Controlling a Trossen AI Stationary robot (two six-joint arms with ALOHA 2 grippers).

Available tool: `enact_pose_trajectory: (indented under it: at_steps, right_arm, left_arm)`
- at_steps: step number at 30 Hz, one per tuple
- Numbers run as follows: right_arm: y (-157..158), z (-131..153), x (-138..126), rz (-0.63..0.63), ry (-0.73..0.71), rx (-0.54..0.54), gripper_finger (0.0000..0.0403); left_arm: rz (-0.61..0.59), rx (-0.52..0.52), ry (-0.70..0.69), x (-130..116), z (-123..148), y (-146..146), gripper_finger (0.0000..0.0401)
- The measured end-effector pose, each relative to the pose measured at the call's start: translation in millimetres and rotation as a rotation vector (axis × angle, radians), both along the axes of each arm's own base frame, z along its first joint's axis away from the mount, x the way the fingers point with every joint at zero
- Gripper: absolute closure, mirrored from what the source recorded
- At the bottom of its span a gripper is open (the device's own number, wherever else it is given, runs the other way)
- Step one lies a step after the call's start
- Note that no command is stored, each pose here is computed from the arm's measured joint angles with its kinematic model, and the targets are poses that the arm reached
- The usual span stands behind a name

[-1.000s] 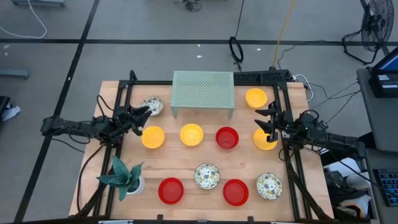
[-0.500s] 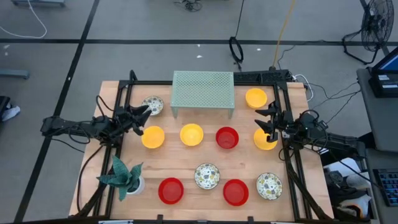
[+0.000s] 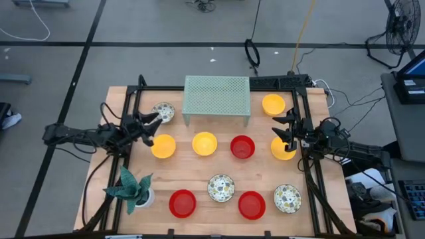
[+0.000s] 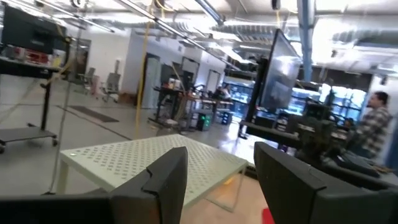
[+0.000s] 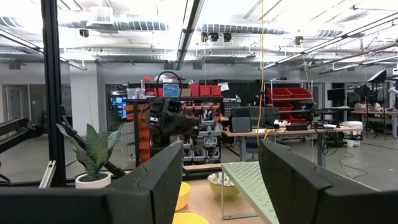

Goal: Pick & Place Mini bowls
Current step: Put the white patterned bowl on the shelf

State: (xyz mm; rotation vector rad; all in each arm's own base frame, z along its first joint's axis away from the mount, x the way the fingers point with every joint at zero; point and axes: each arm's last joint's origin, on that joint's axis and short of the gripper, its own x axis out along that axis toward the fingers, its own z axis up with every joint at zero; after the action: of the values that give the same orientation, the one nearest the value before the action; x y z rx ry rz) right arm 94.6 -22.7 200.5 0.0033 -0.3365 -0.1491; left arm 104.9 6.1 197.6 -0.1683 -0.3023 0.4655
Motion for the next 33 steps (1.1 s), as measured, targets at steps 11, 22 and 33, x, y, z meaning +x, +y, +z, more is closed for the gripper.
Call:
enact_pose_trajectory:
  at_steps: [11,22,33]
  right_arm:
    - [0.0,0.1,0.0,0.0,0.0,0.0,0.0206]
    - [0.0,0.1,0.0,-0.001,0.0,0.0,0.0206]
    - [0.0,0.1,0.0,-0.001,0.0,0.0,0.0206]
  left_arm:
    - [-0.07,-0.049,0.149,22.3,-6.8,-3.5,0.0212]
    - [0.046,-0.061,0.429,58.4,13.4,-2.6,0.0212]
    - [0.243,-0.243,0.782,83.6,23.3,21.2,0.0212]
